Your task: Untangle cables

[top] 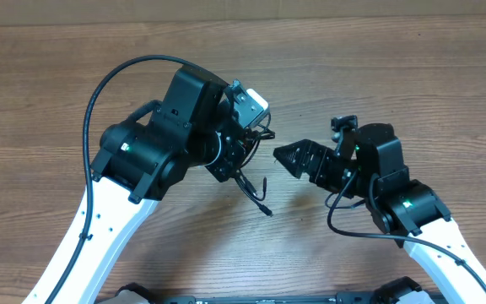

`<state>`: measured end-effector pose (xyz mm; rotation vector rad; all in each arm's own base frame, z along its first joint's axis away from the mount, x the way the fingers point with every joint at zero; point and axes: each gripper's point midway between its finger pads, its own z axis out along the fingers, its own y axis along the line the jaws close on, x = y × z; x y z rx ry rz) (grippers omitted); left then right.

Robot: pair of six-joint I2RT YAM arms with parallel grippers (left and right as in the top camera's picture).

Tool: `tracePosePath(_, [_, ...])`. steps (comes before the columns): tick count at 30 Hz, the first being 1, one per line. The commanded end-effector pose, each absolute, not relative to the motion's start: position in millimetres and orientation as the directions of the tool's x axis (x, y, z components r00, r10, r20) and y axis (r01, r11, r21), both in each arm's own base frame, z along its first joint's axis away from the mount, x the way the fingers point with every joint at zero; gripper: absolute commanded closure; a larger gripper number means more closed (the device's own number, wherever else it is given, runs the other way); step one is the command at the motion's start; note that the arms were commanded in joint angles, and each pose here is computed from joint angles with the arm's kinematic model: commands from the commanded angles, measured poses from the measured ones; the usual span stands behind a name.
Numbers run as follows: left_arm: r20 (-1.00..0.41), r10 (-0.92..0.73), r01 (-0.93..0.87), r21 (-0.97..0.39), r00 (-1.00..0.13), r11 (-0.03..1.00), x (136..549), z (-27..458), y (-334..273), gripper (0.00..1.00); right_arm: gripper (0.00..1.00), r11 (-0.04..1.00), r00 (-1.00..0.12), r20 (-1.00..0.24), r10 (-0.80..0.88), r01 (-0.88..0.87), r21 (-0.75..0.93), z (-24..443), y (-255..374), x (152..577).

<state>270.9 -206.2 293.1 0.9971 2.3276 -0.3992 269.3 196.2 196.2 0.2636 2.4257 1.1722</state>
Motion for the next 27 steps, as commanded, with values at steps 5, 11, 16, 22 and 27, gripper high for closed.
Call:
tracePosePath(5, [-0.643, 0.563, 0.747, -0.019, -0.518, 0.665, 271, 308, -206, 0.96, 0.00, 0.492, -0.857, -0.123, 0.500, 0.165, 0.855, 213, 195, 274])
tracePosePath(11, [-0.643, 0.564, 0.747, -0.020, -0.518, 0.665, 271, 308, -206, 0.96, 0.00, 0.389, -0.829, 0.037, 0.558, 0.300, 0.871, 215, 199, 272])
tracePosePath(16, [-0.643, 0.564, 0.747, -0.020, -0.518, 0.664, 271, 308, -206, 0.96, 0.00, 0.295, -0.816, 0.064, 0.575, 0.280, 0.914, 238, 206, 282])
tracePosePath(22, [-0.647, 0.562, 0.755, -0.034, -0.516, 0.655, 269, 308, -209, 0.96, 0.00, 0.192, -0.800, 0.123, 0.588, 0.285, 0.939, 257, 215, 290])
tracePosePath(27, [-0.648, 0.561, 0.758, -0.039, -0.515, 0.651, 268, 309, -210, 0.96, 0.03, 0.197, -0.807, 0.151, 0.572, 0.313, 0.929, 245, 230, 294])
